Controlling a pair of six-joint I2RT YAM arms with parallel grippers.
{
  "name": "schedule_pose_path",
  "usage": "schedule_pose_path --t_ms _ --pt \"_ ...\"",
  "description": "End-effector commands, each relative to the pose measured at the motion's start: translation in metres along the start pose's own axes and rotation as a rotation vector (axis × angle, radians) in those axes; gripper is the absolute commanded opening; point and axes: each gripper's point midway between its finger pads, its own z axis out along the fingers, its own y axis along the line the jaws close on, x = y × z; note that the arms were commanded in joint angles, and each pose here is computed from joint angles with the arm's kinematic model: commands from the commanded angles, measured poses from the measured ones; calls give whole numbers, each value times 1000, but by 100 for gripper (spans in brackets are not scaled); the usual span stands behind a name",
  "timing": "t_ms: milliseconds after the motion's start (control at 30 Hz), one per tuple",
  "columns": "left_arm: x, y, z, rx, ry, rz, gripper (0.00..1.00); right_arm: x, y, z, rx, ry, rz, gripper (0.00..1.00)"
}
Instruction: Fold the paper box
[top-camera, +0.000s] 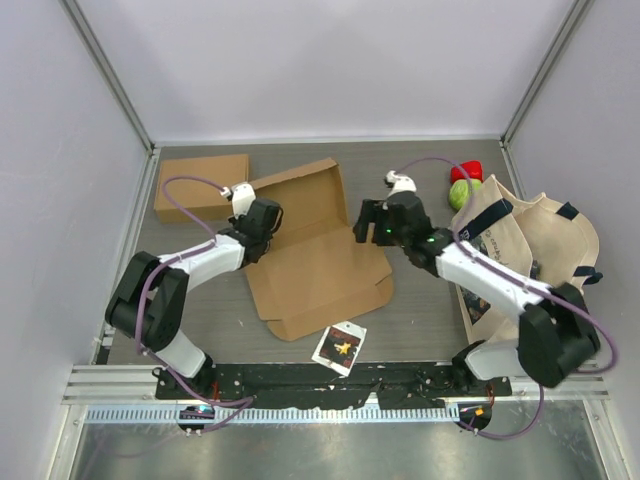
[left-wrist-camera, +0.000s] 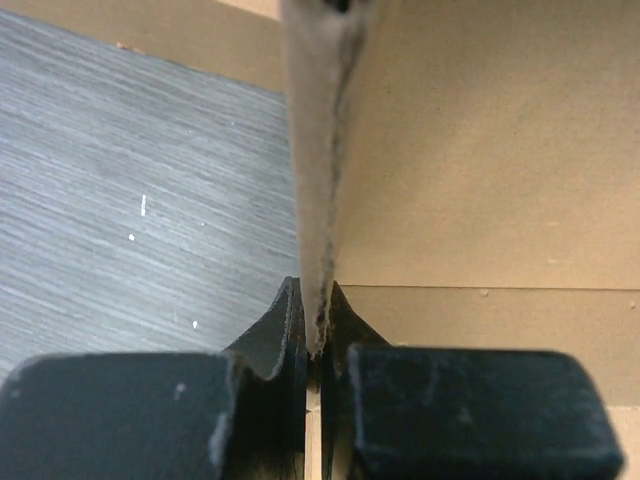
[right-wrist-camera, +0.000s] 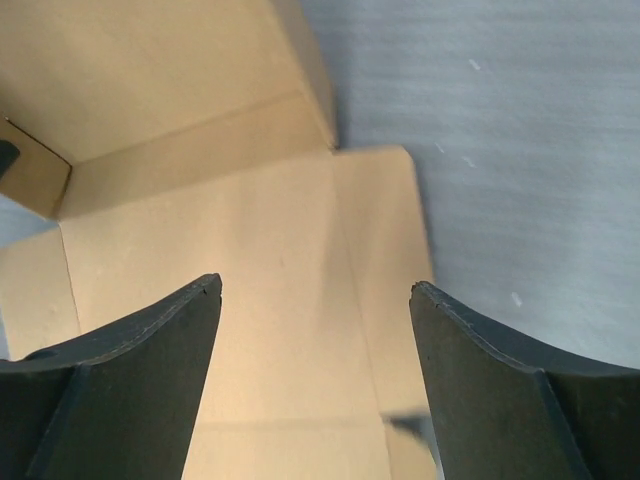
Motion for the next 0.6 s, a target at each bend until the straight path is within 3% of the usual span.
schedule_pose_path --t_ms 0,100,200,400,567 --pt "10 6 -14 19 59 -8 0 31 -49 -53 21 164 153 82" --pt "10 0 -18 53 83 -16 0 54 -72 -65 -15 234 235 82" --pt "15 -4 -19 72 123 -16 0 80 -59 -66 -151 328 296 80" --pt "16 -8 -16 93 167 -29 2 103 -56 -50 -226 318 321 75" --pt "15 -4 -15 107 189 -63 6 100 -40 -37 -377 233 312 58"
